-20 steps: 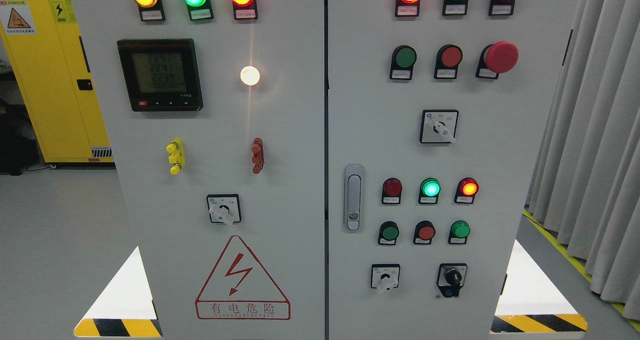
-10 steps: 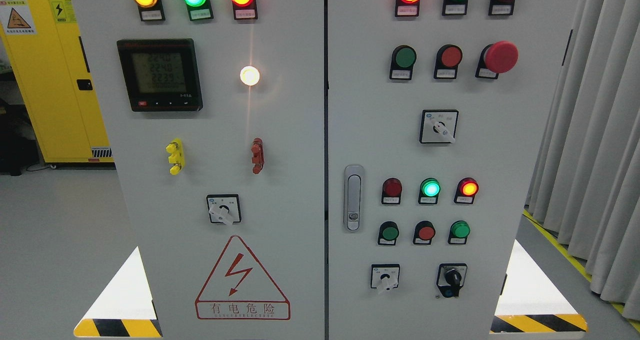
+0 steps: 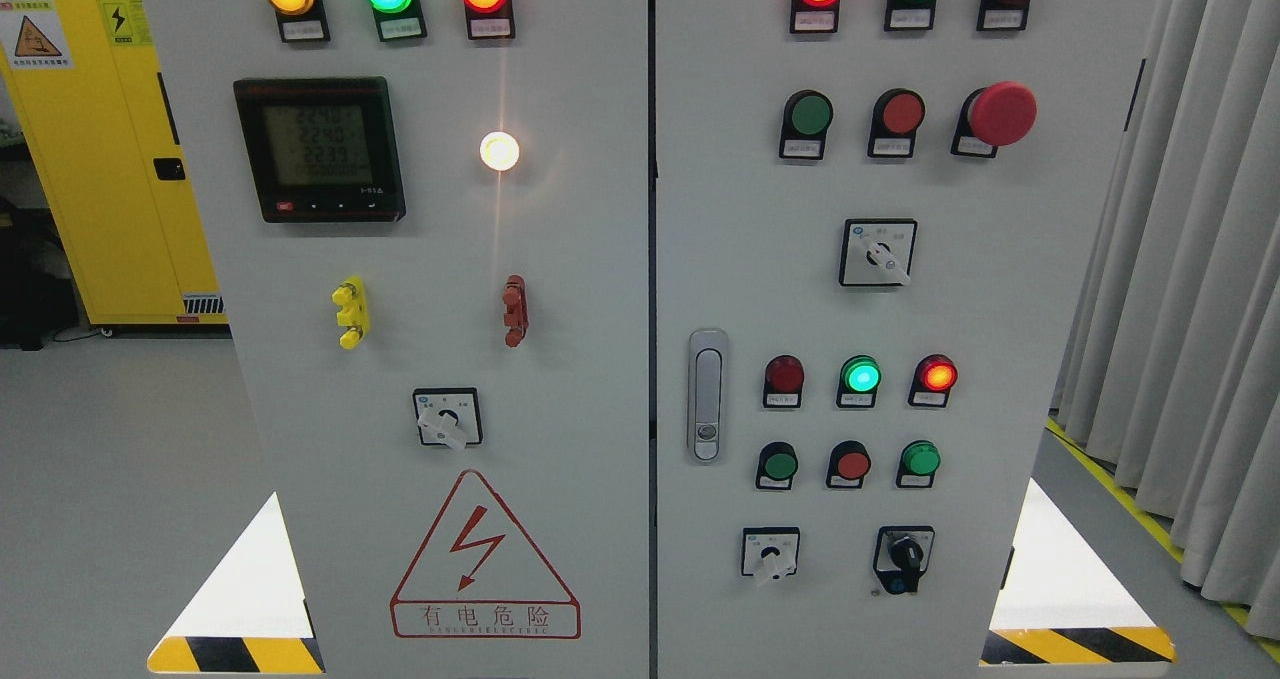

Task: Press green start button

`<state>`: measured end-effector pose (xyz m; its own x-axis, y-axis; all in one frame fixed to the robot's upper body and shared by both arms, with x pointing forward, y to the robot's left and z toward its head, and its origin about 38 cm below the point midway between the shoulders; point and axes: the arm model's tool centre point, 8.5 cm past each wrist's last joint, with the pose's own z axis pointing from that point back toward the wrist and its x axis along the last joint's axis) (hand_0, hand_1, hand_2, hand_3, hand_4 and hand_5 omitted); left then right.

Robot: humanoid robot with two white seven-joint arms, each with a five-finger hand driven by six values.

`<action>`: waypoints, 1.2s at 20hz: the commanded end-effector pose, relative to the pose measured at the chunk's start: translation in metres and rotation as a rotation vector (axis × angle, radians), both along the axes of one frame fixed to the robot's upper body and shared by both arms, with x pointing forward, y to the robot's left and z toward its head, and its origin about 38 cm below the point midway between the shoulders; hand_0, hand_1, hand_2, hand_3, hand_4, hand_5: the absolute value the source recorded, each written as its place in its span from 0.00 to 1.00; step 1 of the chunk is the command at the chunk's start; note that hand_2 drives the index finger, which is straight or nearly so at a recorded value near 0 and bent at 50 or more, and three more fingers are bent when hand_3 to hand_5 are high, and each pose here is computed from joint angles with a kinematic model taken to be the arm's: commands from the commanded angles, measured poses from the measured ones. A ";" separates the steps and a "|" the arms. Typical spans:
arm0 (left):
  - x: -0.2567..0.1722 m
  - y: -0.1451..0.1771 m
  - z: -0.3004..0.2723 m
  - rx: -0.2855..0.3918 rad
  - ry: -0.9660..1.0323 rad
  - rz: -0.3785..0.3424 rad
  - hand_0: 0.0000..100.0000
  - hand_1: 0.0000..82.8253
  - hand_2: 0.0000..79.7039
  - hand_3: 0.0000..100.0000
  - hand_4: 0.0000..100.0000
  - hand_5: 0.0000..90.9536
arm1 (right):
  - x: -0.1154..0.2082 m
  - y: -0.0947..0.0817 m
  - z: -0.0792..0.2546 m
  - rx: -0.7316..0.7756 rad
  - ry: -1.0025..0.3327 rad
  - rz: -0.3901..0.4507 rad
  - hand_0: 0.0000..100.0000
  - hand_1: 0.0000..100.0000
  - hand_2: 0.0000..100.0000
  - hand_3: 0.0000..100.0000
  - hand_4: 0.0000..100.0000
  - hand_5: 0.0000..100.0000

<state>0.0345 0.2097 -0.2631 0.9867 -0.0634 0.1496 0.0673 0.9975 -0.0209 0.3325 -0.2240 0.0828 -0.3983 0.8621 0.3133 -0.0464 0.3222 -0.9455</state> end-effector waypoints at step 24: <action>0.010 -0.010 0.000 -0.013 -0.028 -0.001 0.12 0.67 0.00 0.00 0.00 0.00 | 0.056 0.023 0.146 -0.100 -0.395 0.056 0.30 0.65 0.00 0.72 0.78 0.70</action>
<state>0.0351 0.2022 -0.2630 0.9865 -0.0633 0.1514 0.0683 0.9973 -0.0281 0.3761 -0.2106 0.2277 -0.4985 0.8658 0.0449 0.3213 0.2326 -0.9179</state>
